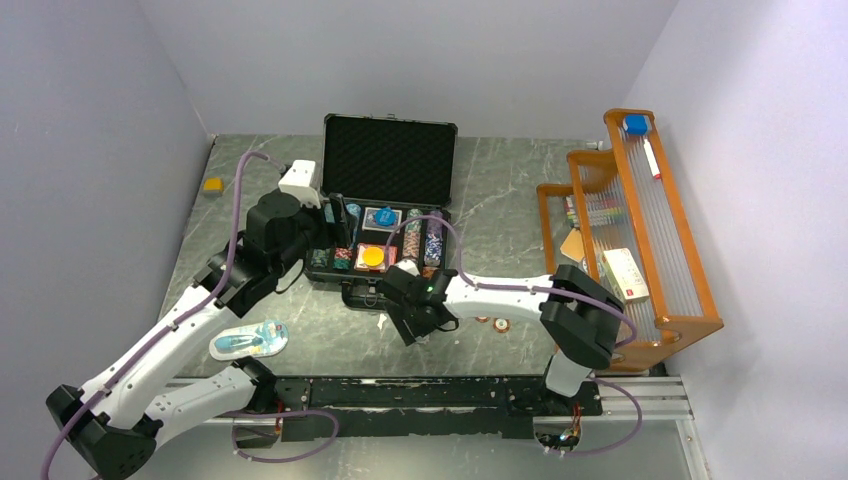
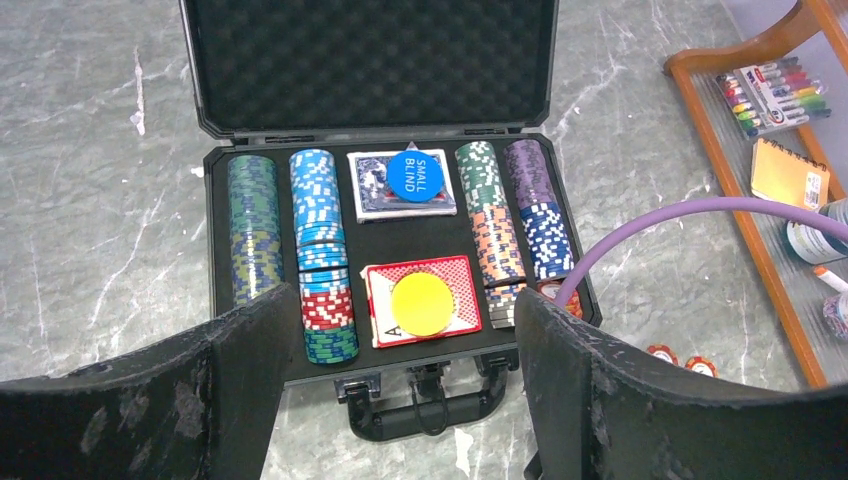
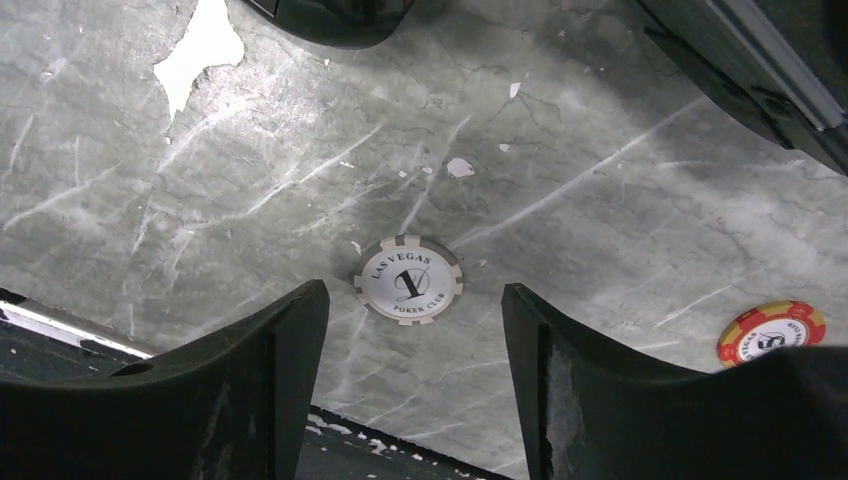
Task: Pack up texas hold em set
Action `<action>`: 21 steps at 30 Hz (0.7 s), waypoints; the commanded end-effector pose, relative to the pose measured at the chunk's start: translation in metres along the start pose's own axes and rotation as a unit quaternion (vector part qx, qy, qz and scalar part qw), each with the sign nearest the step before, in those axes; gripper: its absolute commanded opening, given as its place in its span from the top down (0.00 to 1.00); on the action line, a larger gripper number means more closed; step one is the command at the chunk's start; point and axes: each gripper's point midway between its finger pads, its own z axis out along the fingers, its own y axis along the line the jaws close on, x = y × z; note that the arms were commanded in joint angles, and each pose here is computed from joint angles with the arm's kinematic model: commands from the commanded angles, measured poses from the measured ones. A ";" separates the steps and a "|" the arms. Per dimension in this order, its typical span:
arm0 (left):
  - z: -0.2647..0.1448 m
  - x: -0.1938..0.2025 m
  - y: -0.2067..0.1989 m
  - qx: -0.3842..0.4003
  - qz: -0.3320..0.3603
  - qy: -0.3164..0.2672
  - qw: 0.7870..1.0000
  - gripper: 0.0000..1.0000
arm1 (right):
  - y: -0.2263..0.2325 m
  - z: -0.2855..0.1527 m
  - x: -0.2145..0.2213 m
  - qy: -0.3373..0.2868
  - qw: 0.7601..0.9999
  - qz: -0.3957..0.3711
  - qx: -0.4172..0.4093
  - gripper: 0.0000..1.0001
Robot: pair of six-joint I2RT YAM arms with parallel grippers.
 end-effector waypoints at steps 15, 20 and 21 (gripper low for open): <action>0.001 -0.002 0.007 -0.013 -0.002 -0.010 1.000 0.17 | 0.002 0.024 0.020 0.051 0.999 0.005 0.010 0.55; 0.001 0.000 0.006 -0.013 -0.006 -0.007 1.000 0.16 | -0.004 0.024 0.015 0.038 0.999 0.015 0.031 0.57; 0.001 0.000 0.006 -0.011 -0.006 -0.007 1.000 0.16 | -0.006 0.021 0.011 0.029 0.999 0.020 0.034 0.57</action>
